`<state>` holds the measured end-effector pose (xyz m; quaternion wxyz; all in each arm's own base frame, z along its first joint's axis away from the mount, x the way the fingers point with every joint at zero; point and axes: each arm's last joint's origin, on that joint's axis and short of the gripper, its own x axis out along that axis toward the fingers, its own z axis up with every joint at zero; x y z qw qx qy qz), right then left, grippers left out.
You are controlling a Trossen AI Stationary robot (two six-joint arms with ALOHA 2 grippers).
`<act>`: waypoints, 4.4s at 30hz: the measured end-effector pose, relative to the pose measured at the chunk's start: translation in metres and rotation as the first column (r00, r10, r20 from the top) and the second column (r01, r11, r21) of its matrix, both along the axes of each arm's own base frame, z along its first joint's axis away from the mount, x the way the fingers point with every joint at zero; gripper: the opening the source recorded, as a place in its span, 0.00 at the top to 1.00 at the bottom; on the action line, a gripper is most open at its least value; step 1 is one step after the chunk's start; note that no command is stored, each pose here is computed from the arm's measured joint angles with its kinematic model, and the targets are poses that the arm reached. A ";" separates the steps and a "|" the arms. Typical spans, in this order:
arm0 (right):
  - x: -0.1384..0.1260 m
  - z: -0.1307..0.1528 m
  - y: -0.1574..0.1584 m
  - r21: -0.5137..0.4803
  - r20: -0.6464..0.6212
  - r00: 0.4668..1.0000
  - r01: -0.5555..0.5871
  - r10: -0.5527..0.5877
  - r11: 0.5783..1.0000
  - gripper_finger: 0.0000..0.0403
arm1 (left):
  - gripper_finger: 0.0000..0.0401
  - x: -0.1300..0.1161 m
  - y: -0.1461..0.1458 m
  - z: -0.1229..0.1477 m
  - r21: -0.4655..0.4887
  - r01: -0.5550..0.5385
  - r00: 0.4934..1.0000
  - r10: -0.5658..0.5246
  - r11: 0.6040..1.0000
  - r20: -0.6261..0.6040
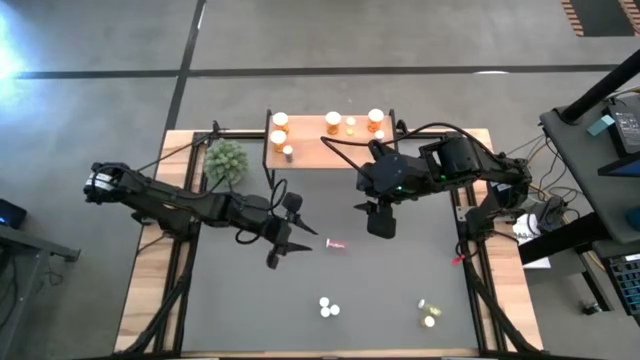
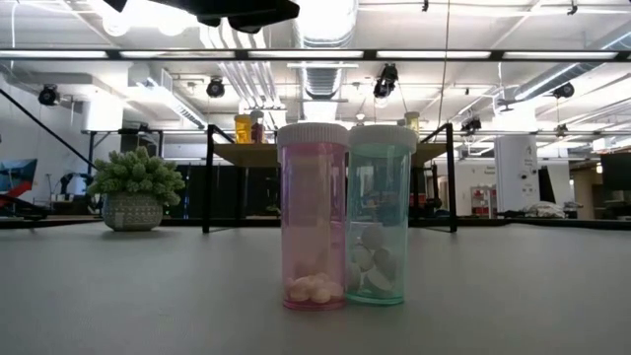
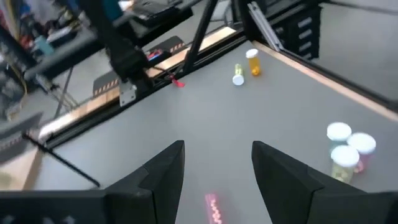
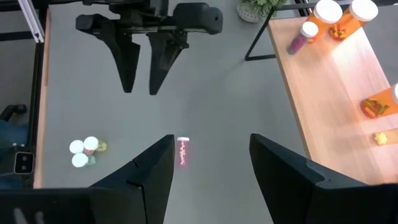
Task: Pick and place medicine bottles onto shelf by color
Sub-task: Put the small yellow pill bottle on the shelf
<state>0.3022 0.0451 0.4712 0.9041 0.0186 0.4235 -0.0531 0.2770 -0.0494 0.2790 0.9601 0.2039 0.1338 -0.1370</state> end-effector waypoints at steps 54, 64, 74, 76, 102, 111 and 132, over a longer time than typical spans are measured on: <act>0.000 0.000 0.000 0.000 0.000 1.000 0.000 0.000 1.000 0.51 | 0.57 -0.011 -0.048 0.003 0.175 0.287 0.950 -0.304 0.942 0.076; 0.000 0.000 0.000 0.000 0.000 1.000 0.000 0.000 1.000 0.51 | 0.57 -0.006 -0.060 -0.010 0.180 0.302 0.950 -0.312 0.936 0.028; 0.000 0.000 0.000 0.000 0.000 1.000 0.000 0.000 1.000 0.51 | 0.57 0.019 -0.070 -0.041 0.180 0.327 0.945 -0.324 0.928 -0.051; 0.000 0.000 0.000 0.000 0.000 1.000 0.000 0.000 1.000 0.51 | 0.57 0.025 -0.074 -0.047 0.170 0.354 0.935 -0.351 0.920 -0.047; 0.000 0.000 0.000 0.000 0.000 1.000 0.000 0.000 1.000 0.51 | 0.57 0.057 -0.088 -0.072 0.116 0.407 0.912 -0.399 0.906 -0.092; 0.000 0.000 0.000 0.000 0.000 1.000 0.000 0.000 1.000 0.51 | 0.44 0.055 -0.088 -0.076 0.053 0.384 0.919 -0.376 0.922 -0.117; 0.000 0.000 0.000 0.000 0.000 1.000 0.000 0.000 1.000 0.51 | 0.40 0.069 -0.092 -0.120 0.052 0.383 0.909 -0.366 0.922 -0.200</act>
